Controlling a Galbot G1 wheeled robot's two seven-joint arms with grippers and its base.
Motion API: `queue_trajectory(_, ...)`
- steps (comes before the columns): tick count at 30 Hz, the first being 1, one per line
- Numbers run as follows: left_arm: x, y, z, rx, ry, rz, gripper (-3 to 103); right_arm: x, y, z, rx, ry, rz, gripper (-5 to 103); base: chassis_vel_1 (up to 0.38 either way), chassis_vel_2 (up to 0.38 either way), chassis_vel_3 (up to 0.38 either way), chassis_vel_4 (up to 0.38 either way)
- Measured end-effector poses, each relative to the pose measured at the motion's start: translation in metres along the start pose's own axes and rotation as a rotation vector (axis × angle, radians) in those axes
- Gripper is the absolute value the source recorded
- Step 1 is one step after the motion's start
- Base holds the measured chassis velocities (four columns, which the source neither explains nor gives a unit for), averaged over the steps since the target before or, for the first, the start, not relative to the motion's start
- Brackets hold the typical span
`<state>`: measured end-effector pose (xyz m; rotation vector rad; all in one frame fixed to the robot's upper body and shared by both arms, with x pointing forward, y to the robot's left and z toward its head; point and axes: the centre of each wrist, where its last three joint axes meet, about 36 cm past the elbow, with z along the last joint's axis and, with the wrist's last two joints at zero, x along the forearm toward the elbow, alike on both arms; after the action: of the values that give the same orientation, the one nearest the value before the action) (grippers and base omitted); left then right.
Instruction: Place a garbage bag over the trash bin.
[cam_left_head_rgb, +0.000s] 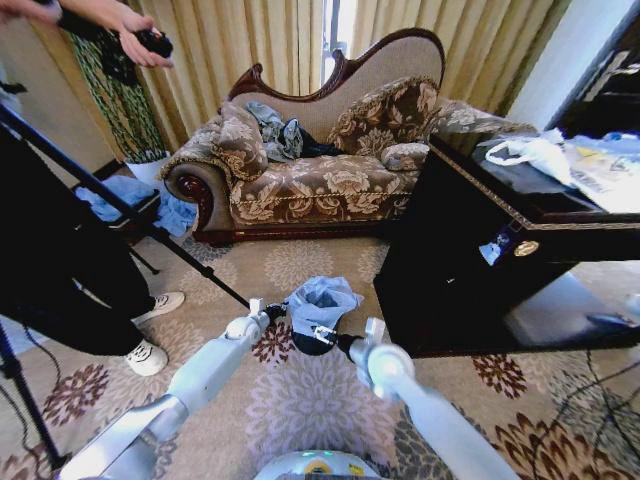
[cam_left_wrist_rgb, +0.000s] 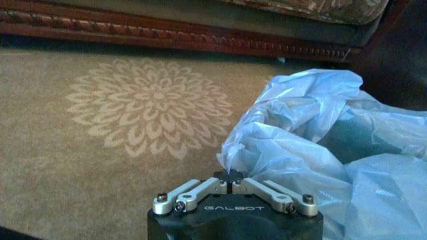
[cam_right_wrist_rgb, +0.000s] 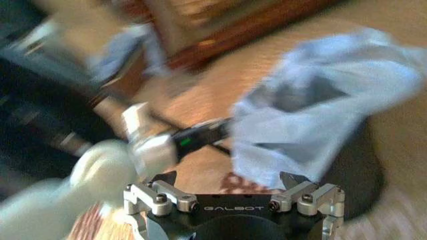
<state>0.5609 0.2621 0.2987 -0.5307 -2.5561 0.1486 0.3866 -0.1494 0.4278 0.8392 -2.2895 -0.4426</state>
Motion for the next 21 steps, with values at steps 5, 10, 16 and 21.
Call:
queue_trajectory(5, 0.0, -0.001, 0.001, -0.002, 0.001, 0.001, 0, -0.013, -0.018, -0.008, 0.115, 0.039, -0.088, 100, 0.0, 0.0, 0.0, 0.0)
queue_trajectory(10, 0.003, -0.002, 0.007, -0.003, 0.006, 0.003, 0, -0.043, -0.035, -0.03, 0.181, 0.042, -0.117, 100, 0.0, 0.0, 0.0, 0.0)
queue_trajectory(16, 0.009, 0.004, 0.011, -0.001, 0.008, -0.007, 0, -0.078, -0.056, -0.045, 0.262, 0.052, -0.112, 100, 0.0, 0.0, 0.0, 0.0)
queue_trajectory(21, 0.011, 0.005, 0.01, -0.003, 0.005, -0.008, 0, -0.088, -0.069, -0.048, 0.266, 0.093, -0.093, 100, 0.0, 0.0, 0.0, 0.0)
